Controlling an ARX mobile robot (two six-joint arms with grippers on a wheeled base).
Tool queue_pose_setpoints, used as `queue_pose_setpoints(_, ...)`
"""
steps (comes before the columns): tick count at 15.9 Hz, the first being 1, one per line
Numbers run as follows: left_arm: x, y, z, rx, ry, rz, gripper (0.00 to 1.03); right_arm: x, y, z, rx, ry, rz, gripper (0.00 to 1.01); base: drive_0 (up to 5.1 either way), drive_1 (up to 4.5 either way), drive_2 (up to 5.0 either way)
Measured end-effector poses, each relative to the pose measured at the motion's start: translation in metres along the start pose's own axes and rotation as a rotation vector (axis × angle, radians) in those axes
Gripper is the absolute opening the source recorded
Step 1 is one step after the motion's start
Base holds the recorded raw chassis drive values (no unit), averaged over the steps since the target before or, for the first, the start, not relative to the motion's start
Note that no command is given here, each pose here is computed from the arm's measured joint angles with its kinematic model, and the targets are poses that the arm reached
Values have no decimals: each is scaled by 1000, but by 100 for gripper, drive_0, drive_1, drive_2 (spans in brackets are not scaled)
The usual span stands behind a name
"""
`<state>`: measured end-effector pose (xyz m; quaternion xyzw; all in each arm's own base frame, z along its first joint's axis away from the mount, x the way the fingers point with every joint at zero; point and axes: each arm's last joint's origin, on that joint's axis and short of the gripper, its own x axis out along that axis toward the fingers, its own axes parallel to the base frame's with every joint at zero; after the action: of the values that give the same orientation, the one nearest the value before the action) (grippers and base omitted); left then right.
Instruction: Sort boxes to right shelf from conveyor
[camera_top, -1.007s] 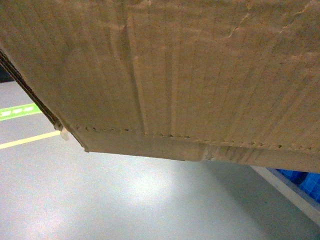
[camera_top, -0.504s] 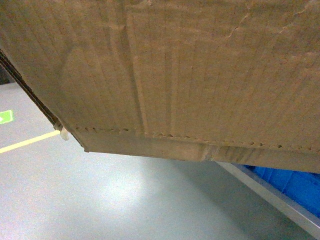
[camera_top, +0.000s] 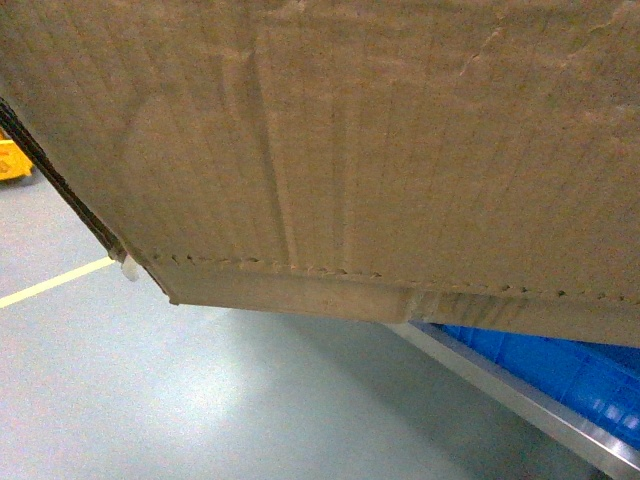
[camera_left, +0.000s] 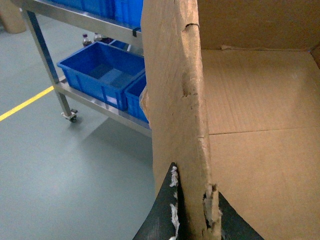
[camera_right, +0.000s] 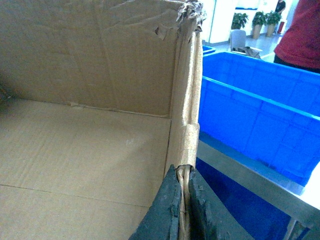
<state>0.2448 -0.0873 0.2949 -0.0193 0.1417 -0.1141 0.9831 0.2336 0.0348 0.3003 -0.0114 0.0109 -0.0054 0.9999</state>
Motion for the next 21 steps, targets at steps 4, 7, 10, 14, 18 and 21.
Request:
queue_pose_setpoints(4, 0, 0, 0, 0, 0, 0, 4, 0, 0, 0, 0, -1, 0, 2, -163, -163, -163)
queue_pose_setpoints(7, 0, 0, 0, 0, 0, 0, 4, 0, 0, 0, 0, 0, 0, 2, -173, -173, -173)
queue_pose_setpoints(10, 0, 0, 0, 0, 0, 0, 4, 0, 0, 0, 0, 0, 0, 2, -161, -161, -161)
queue_pose_setpoints(14, 0, 0, 0, 0, 0, 0, 4, 0, 0, 0, 0, 0, 0, 2, -152, -152, -152)
queue_pose_setpoints(18, 0, 0, 0, 0, 0, 0, 4, 0, 0, 0, 0, 0, 0, 2, -154, -154, -154)
queue_pose_setpoints(21, 0, 0, 0, 0, 0, 0, 4, 0, 0, 0, 0, 0, 0, 2, -152, -152, -152)
